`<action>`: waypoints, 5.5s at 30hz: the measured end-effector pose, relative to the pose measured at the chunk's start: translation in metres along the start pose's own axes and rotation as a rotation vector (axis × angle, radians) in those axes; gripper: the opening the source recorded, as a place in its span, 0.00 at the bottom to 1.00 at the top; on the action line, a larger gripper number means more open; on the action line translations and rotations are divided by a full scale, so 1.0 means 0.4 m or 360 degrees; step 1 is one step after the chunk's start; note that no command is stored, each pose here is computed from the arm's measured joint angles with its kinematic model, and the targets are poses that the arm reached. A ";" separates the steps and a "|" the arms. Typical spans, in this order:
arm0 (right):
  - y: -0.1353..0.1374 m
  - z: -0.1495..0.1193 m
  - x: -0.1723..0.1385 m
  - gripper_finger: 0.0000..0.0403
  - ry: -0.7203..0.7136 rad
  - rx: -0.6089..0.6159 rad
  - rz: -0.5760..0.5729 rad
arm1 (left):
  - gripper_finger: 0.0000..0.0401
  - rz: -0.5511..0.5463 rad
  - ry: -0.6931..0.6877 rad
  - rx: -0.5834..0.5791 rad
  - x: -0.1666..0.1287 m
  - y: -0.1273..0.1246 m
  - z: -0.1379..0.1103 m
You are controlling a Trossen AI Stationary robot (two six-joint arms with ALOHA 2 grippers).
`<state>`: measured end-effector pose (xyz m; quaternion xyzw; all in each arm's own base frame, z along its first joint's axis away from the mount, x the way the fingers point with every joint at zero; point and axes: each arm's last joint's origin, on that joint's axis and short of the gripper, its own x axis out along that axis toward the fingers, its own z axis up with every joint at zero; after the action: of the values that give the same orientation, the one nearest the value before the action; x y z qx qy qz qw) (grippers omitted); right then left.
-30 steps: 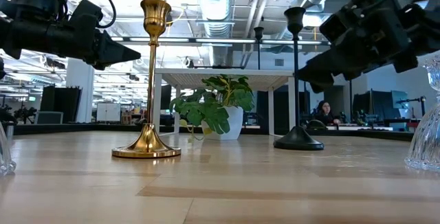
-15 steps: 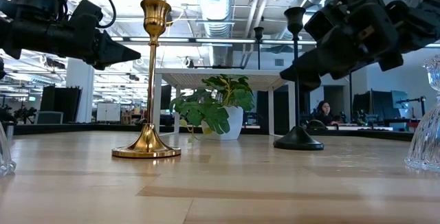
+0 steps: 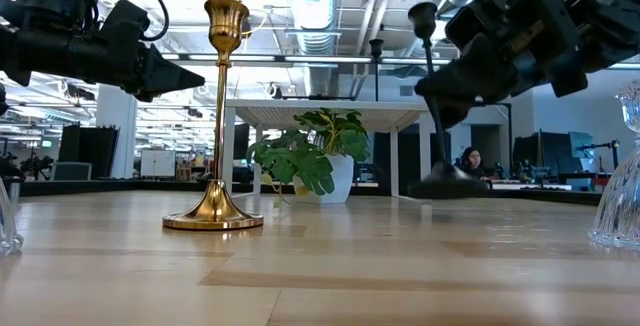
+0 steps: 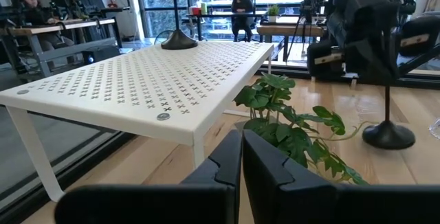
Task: Pick & Place candle stick holders
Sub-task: Put the black candle holder on the shelf aligned with the other black candle holder, then put the left gold candle holder on the shelf
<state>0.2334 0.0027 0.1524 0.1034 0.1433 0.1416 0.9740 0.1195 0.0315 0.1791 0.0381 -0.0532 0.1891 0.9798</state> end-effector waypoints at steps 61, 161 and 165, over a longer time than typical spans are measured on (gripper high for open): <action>-0.256 0.397 -0.212 0.00 -0.0131 -0.0221 -0.0950 | 0.04 0.0001 0.0001 0.0000 0.000 0.000 0.000; 0.015 0.001 -0.311 0.00 0.0017 0.0066 -0.0831 | 0.04 -0.0001 0.0002 -0.0004 0.000 0.000 0.000; 0.017 0.000 -0.308 0.00 -0.0008 0.0053 -0.0829 | 0.04 0.0000 0.0002 -0.0005 0.000 0.000 0.000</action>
<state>0.1183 -0.0285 0.1848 0.0794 0.1649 -0.1167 0.9762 0.1196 0.0315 0.1790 0.0365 -0.0528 0.1889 0.9799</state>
